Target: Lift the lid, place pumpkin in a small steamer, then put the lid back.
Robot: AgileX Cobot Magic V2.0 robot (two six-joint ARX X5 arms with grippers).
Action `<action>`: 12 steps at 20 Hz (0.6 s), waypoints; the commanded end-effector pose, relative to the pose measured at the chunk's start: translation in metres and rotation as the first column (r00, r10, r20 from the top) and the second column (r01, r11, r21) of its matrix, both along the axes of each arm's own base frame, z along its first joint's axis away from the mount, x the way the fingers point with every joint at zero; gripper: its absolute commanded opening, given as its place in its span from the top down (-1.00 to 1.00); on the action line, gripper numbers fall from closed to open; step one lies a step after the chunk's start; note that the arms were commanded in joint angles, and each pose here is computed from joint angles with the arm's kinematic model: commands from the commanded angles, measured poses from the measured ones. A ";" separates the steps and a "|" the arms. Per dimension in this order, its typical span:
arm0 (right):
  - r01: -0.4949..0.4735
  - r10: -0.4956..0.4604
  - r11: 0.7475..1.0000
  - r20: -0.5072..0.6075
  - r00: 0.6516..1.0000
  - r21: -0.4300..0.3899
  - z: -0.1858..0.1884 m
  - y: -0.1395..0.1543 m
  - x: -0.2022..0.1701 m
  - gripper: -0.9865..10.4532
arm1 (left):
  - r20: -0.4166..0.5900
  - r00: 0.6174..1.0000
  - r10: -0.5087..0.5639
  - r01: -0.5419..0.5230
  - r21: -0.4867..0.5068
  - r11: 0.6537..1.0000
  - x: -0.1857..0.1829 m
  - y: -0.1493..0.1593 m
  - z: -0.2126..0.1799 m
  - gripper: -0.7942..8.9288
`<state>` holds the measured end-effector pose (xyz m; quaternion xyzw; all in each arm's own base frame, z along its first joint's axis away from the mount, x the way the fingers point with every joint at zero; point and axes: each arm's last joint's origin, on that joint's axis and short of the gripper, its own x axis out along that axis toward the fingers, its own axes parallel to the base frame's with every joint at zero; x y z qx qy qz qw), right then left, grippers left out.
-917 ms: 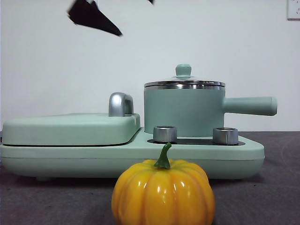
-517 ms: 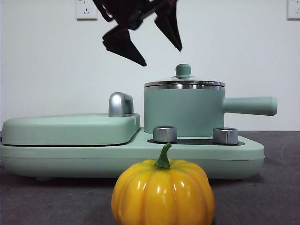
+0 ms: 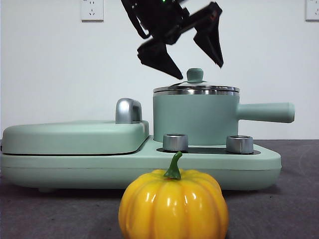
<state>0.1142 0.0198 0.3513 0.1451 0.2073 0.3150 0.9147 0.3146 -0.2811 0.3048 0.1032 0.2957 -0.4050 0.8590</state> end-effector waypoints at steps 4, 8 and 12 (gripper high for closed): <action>-0.003 0.003 1.000 0.008 1.000 -0.009 0.004 0.000 -0.001 -0.08 | 0.041 0.999 0.027 -0.028 0.031 0.999 0.002 -0.010 -0.002 0.05; -0.003 0.003 1.000 0.008 1.000 -0.009 0.003 0.000 -0.001 -0.08 | 0.043 0.999 0.023 -0.025 0.034 0.999 0.002 -0.010 -0.003 0.23; -0.002 0.003 1.000 0.008 1.000 -0.009 0.004 0.000 -0.001 -0.08 | 0.051 0.999 0.011 -0.013 0.042 0.999 0.001 -0.011 -0.003 0.35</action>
